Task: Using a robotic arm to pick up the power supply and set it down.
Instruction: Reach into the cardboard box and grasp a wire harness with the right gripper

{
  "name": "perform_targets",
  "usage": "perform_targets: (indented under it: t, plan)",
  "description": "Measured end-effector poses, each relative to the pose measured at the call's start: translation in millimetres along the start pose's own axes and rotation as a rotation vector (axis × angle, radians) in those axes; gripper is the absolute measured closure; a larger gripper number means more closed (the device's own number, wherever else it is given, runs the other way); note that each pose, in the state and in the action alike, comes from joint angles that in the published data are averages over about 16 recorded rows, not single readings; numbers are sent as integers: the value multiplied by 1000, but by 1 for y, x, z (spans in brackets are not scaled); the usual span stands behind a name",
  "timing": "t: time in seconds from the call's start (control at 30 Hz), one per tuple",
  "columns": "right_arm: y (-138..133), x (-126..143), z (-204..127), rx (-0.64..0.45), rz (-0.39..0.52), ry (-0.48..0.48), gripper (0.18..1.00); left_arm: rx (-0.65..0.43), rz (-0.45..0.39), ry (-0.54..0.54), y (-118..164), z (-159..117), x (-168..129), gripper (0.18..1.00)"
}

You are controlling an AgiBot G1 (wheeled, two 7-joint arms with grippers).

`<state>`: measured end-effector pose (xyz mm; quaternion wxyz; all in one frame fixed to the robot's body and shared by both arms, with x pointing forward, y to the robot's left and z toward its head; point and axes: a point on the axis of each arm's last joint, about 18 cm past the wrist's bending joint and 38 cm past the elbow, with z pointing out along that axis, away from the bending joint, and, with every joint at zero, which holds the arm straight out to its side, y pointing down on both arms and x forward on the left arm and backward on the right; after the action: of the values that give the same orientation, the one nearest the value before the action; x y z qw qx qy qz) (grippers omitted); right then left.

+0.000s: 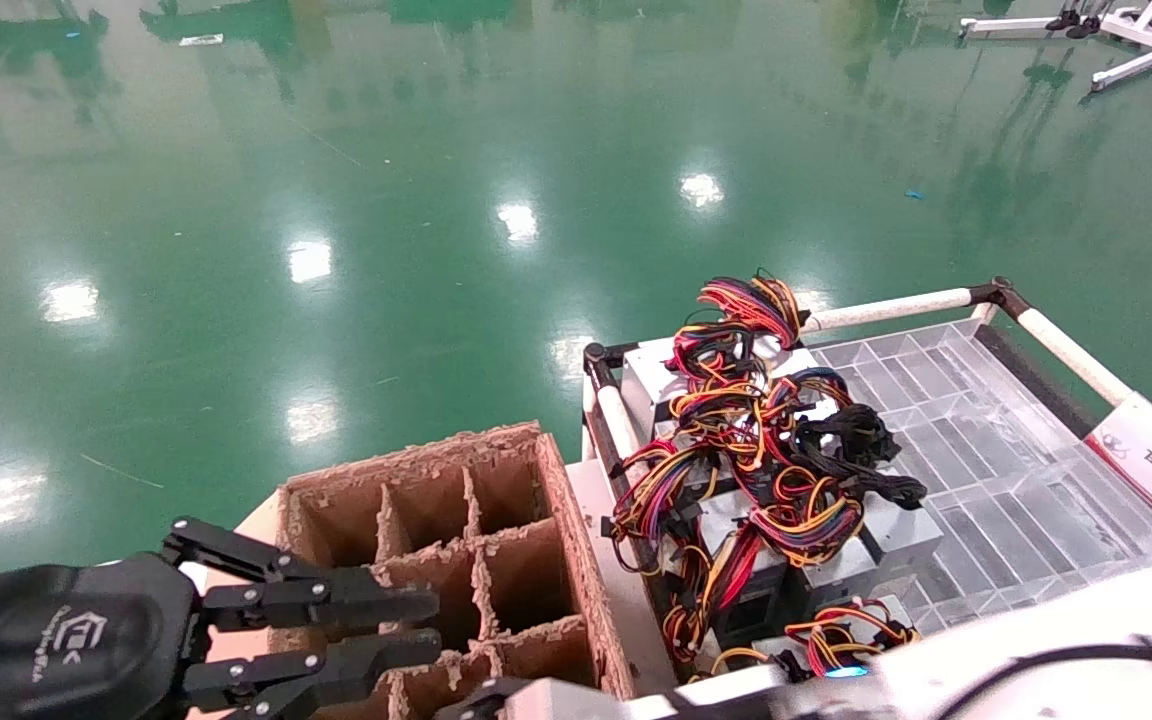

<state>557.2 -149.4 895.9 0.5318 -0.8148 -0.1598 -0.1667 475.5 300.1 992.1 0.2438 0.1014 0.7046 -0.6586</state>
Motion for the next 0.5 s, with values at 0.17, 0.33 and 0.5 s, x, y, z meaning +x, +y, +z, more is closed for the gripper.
perform_targets:
  t: [0.17,0.33,0.5]
  plan:
    - [1,8,27,-17,-6,-46,178,0,0,0,0,0,0,902]
    - [3,13,48,-28,-1,-87,181,0,0,0,0,0,0,952]
    - [6,17,62,-39,10,-120,194,0,0,0,0,0,0,981]
